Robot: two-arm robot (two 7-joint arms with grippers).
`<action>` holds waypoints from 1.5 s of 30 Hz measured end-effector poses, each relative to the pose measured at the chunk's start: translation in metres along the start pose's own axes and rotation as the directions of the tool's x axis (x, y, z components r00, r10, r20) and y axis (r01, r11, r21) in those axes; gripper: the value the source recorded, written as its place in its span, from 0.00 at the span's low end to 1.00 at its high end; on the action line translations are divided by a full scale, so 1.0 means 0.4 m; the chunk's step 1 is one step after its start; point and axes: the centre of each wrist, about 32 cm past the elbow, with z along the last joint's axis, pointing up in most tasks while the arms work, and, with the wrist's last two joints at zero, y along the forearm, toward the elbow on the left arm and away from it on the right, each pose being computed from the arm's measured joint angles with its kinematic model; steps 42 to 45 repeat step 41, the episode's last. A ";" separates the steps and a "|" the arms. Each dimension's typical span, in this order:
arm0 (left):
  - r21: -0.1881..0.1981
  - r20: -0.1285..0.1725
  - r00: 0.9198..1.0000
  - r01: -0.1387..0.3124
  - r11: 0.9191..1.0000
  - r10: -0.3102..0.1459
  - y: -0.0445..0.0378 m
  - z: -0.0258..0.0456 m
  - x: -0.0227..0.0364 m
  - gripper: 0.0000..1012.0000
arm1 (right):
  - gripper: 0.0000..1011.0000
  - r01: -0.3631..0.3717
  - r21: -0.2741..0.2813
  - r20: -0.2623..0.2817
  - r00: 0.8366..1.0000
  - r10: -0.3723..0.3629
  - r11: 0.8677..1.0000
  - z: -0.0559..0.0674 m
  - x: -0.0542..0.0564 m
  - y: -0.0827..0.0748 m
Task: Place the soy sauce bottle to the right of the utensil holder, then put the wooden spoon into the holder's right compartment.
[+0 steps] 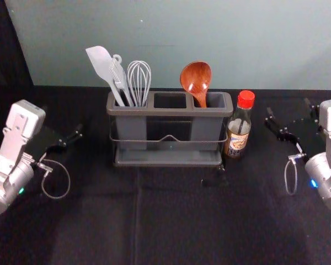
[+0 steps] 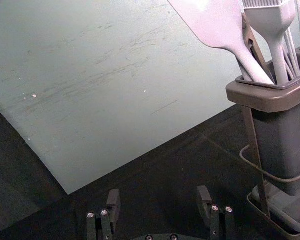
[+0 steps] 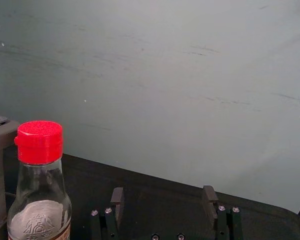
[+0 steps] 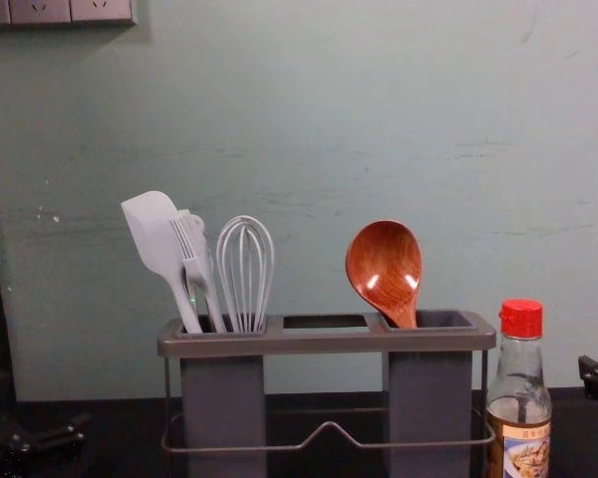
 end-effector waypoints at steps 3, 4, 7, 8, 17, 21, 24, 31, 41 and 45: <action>0.000 0.000 1.000 0.000 1.000 0.000 0.000 0.000 0.000 0.99 | 0.99 0.001 0.001 -0.001 1.000 -0.001 1.000 0.000 0.001 0.000; 0.000 0.000 1.000 0.000 1.000 0.000 0.000 0.000 0.000 0.99 | 0.99 0.001 0.001 -0.001 1.000 -0.001 1.000 0.000 0.001 0.000; 0.000 0.000 1.000 0.000 1.000 0.000 0.000 0.000 0.000 0.99 | 0.99 0.003 0.004 0.000 1.000 -0.003 1.000 0.000 0.001 0.000; 0.000 0.000 1.000 0.000 1.000 0.000 0.000 0.000 0.000 0.99 | 0.99 0.003 0.004 0.000 1.000 -0.003 1.000 0.000 0.001 0.000; 0.000 0.000 1.000 0.000 1.000 0.000 0.000 0.000 0.000 0.99 | 0.99 0.003 0.004 0.000 1.000 -0.003 1.000 -0.001 0.001 0.000; 0.000 0.000 1.000 0.000 1.000 0.000 0.000 0.000 0.000 0.99 | 0.99 0.002 0.004 0.000 1.000 -0.002 1.000 0.000 0.001 0.000; 0.000 0.000 1.000 0.000 1.000 0.000 0.000 0.000 0.000 0.99 | 0.99 0.002 0.004 0.000 1.000 -0.002 1.000 0.000 0.001 0.000; 0.000 0.000 1.000 0.000 1.000 0.000 0.000 0.000 0.000 0.99 | 0.99 0.002 0.004 0.000 1.000 -0.002 1.000 0.000 0.001 0.000; 0.000 0.000 1.000 0.000 1.000 0.000 0.000 0.000 0.000 0.99 | 0.99 0.002 0.003 0.000 1.000 -0.002 1.000 0.000 0.001 0.000; 0.000 0.000 1.000 0.000 1.000 0.000 0.000 0.000 0.000 0.99 | 0.99 0.002 0.003 0.000 1.000 -0.002 1.000 0.000 0.001 0.000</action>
